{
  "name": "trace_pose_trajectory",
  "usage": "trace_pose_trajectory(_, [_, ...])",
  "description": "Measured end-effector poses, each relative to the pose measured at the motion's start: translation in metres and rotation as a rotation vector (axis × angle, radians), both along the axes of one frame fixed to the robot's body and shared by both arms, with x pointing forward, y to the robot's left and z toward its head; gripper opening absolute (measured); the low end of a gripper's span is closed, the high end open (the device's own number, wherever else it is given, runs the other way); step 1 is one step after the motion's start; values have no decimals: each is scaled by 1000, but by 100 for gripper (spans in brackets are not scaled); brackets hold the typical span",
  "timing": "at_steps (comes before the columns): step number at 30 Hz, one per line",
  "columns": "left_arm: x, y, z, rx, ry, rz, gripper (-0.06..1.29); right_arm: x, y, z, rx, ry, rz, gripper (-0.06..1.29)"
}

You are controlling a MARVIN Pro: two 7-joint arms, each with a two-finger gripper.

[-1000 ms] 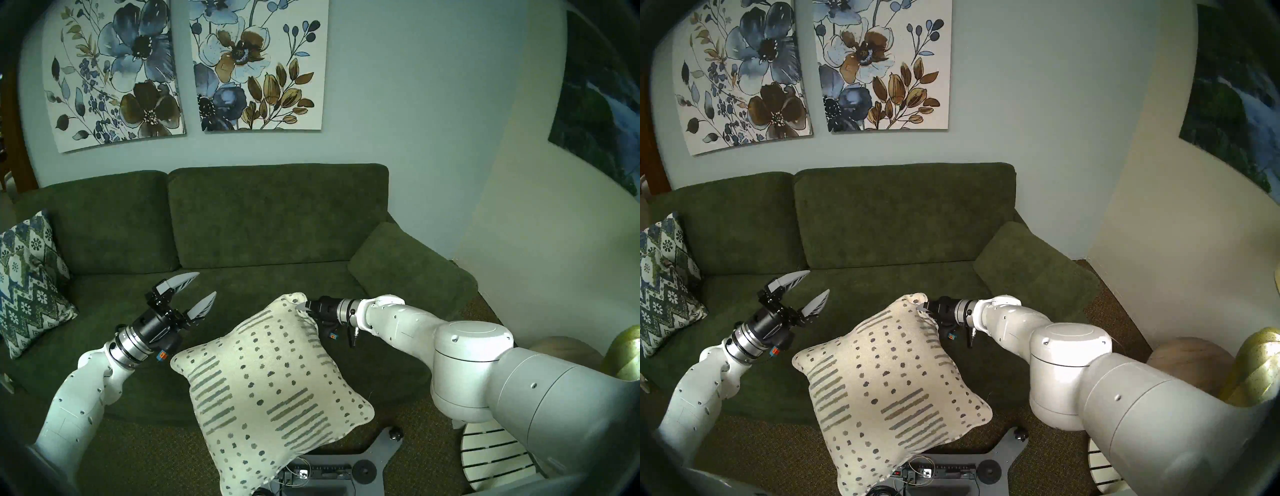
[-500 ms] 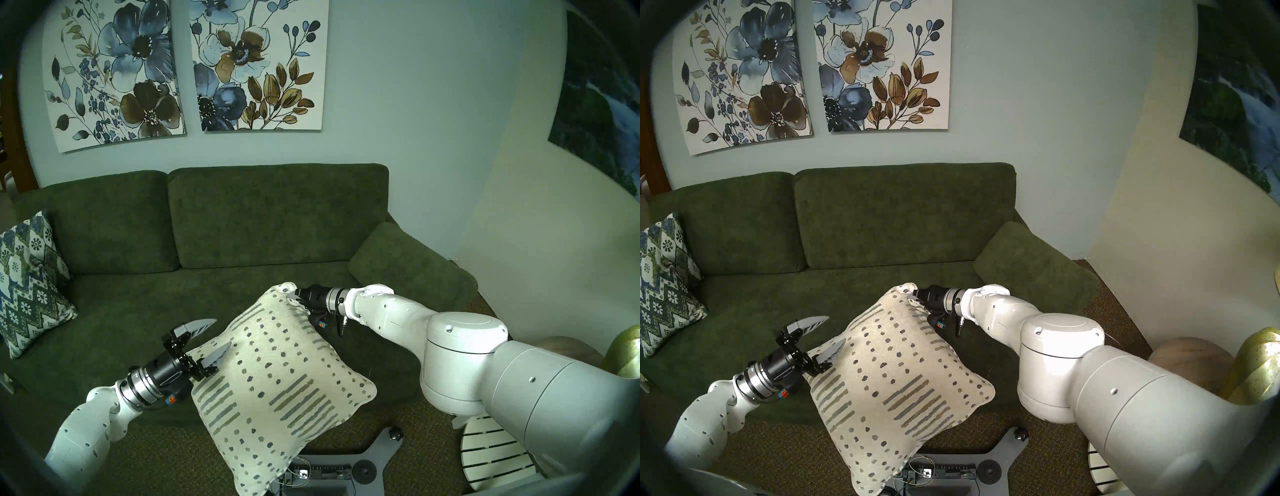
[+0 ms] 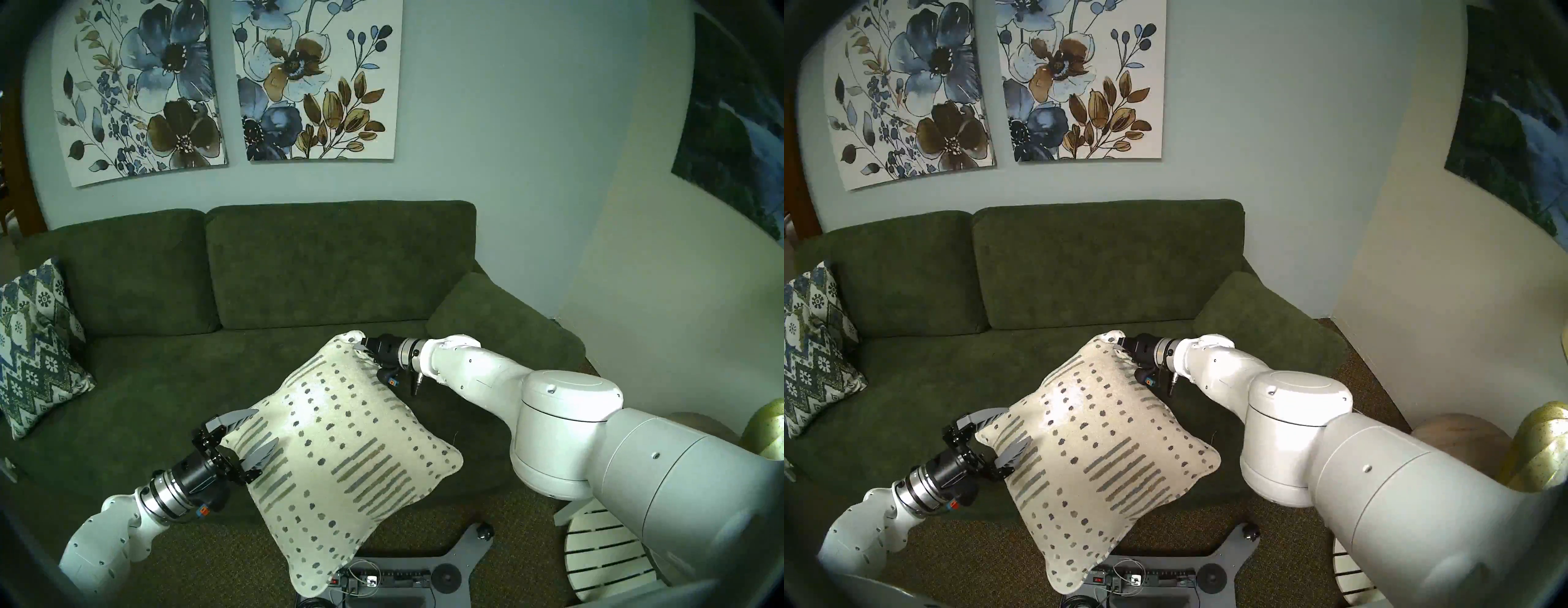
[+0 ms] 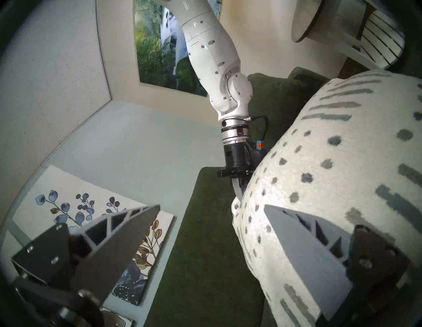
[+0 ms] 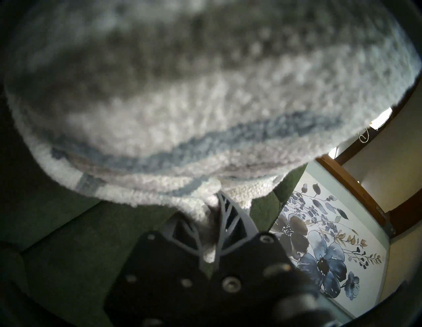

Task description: Fluff a cushion

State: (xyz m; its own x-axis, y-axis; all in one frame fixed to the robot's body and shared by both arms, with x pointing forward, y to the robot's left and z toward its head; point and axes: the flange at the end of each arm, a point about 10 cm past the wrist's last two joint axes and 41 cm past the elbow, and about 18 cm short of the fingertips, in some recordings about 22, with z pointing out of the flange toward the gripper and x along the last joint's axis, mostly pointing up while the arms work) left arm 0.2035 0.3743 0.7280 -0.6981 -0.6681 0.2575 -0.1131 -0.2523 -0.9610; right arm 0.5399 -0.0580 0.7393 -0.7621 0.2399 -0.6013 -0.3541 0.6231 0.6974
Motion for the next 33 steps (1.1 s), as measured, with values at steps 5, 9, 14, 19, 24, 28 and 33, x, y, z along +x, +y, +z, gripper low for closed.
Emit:
trace_pose_trajectory(5, [-5, 1, 3, -10, -2, 10, 123, 8, 0, 10, 8, -14, -22, -3])
trace_pose_trajectory(9, [-8, 4, 7, -19, -6, 20, 123, 14, 6, 21, 34, -29, -24, -3])
trace_pose_trajectory(14, [-14, 10, 10, -32, -3, 46, 123, 17, 25, 38, 82, -42, 6, -3])
trace_pose_trajectory(19, [-24, 15, 6, -49, 19, 76, 123, 20, 38, 53, 118, -48, 36, -3])
trace_pose_trajectory(24, [-40, 24, -5, -66, 62, 126, 123, 26, 44, 69, 140, -53, 58, -3])
trace_pose_trajectory(28, [-52, 31, -14, -76, 97, 165, 123, 30, 43, 78, 143, -51, 69, -3])
trace_pose_trajectory(33, [-66, 41, -26, -89, 139, 218, 123, 35, 40, 88, 140, -33, 87, -3])
